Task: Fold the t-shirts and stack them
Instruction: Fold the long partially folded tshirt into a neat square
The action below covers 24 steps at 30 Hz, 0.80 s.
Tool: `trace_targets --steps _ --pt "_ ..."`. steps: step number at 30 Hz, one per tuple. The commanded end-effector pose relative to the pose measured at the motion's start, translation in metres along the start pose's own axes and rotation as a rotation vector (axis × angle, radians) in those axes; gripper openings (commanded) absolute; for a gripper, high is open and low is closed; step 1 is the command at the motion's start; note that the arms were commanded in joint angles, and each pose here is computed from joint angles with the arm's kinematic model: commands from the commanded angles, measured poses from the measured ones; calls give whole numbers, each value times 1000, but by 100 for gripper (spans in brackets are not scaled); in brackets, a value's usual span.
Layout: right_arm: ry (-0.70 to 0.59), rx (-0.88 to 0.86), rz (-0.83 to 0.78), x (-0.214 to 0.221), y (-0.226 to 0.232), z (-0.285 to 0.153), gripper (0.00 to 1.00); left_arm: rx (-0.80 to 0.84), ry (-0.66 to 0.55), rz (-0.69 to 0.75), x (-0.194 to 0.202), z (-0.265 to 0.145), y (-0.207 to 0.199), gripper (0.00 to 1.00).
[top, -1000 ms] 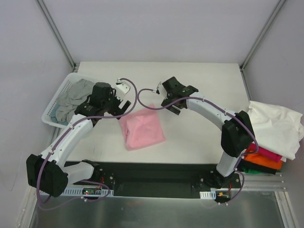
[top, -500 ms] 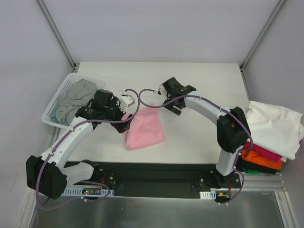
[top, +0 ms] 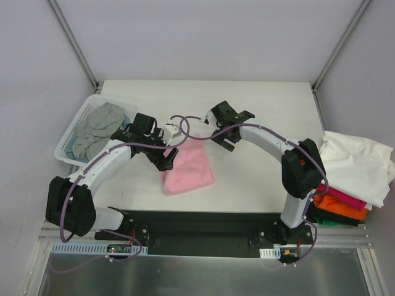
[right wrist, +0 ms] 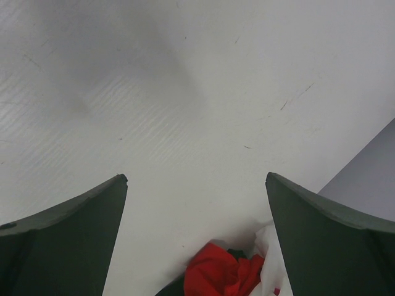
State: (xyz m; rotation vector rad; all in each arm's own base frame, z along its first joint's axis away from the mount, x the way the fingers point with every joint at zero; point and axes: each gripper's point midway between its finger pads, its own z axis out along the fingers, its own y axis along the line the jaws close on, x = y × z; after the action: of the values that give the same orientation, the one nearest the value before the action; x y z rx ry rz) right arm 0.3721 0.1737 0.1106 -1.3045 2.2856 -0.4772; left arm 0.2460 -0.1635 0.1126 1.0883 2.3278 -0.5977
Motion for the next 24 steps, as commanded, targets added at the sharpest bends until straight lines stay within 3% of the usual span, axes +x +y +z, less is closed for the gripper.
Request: trace_targets --steps 1,7,14,24 --pt "-32 -18 31 -6 0 -11 99 2 -48 61 -22 3 6 88" --pt "-36 -31 26 -6 2 -11 99 8 -32 60 -25 15 14 80" --pt "-25 -41 20 -2 6 -9 99 5 -11 53 -26 30 25 48" --pt "-10 -59 8 1 12 -3 97 -22 -1 61 -26 32 32 13"
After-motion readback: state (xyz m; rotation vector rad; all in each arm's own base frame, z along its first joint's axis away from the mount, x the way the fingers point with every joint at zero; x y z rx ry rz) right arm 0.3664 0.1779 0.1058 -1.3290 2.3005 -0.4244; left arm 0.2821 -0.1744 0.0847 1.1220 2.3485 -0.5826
